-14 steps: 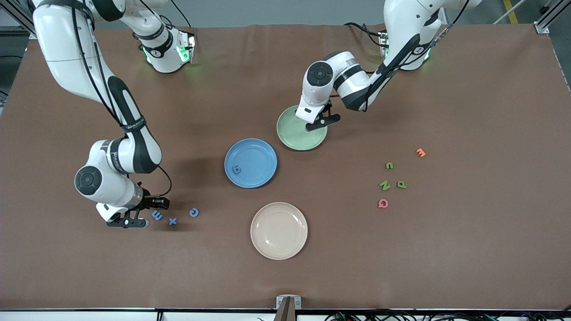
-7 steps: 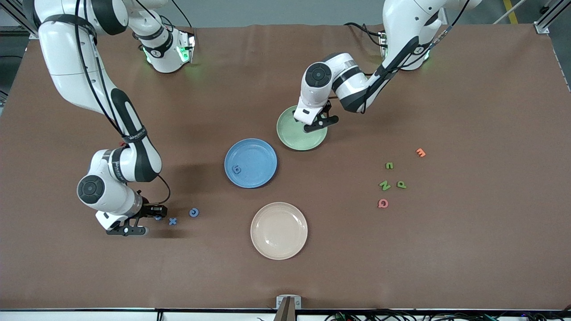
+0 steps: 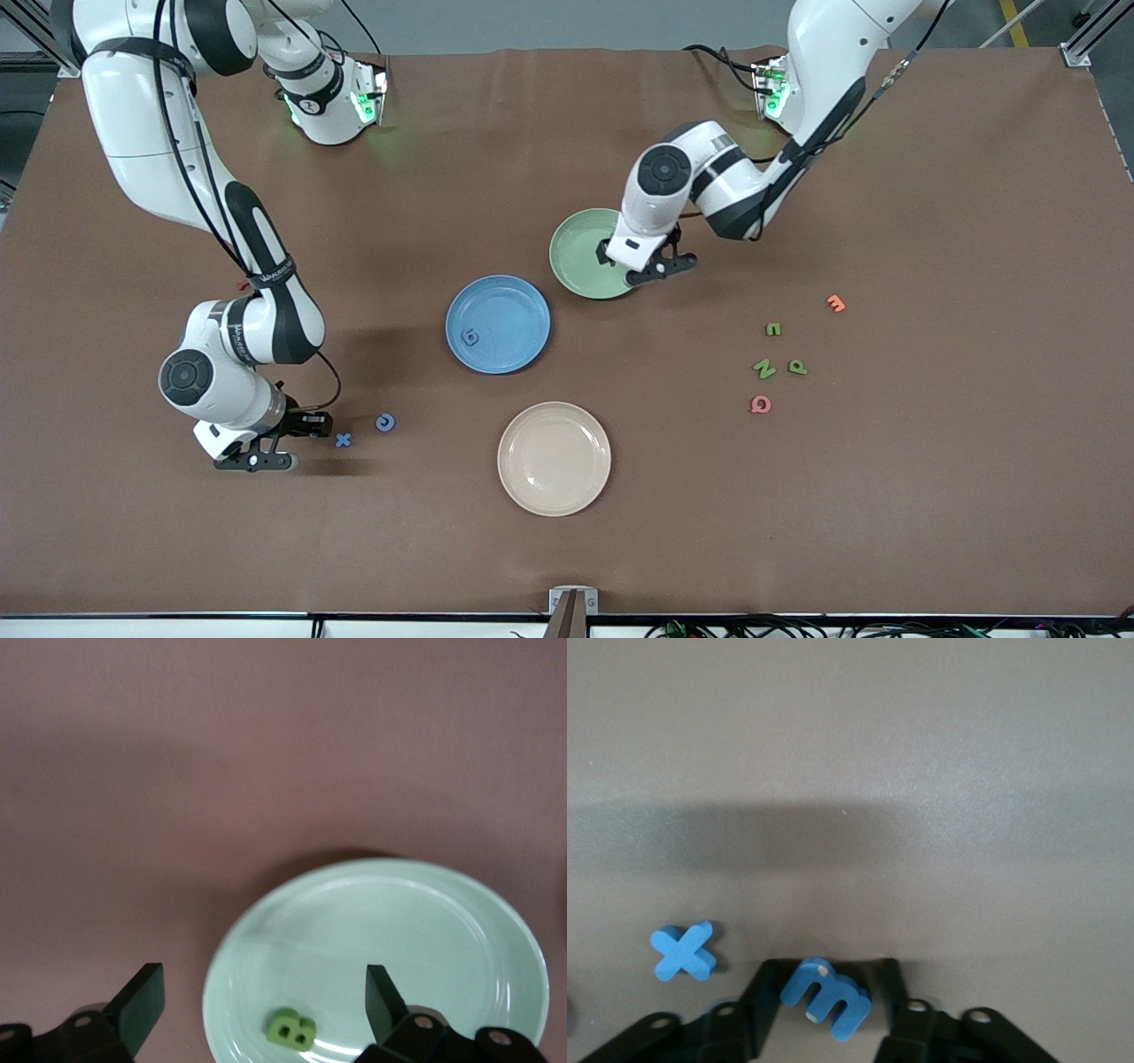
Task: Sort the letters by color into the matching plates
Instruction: 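Drop B onto the green plate while the right gripper reaches blue x, then grasp blue x with the right gripper while the left gripper grasps U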
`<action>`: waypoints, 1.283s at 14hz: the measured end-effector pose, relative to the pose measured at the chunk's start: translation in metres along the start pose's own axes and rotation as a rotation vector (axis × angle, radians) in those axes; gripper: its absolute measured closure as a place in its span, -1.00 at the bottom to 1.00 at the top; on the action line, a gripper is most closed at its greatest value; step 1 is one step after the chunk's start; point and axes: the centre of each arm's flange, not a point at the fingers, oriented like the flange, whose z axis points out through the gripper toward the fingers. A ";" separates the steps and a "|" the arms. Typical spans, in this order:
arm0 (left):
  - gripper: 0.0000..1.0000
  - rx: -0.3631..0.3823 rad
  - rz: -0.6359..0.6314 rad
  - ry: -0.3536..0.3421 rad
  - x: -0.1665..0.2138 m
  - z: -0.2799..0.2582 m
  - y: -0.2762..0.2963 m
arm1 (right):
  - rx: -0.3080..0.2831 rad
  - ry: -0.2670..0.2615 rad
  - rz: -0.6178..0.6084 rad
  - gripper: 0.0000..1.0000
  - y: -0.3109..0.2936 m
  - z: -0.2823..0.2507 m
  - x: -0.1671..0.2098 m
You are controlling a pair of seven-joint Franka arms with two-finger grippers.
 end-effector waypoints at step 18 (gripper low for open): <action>-0.99 0.071 0.174 0.117 0.160 -0.035 -0.158 | 0.004 -0.067 0.095 0.67 -0.044 -0.011 -0.003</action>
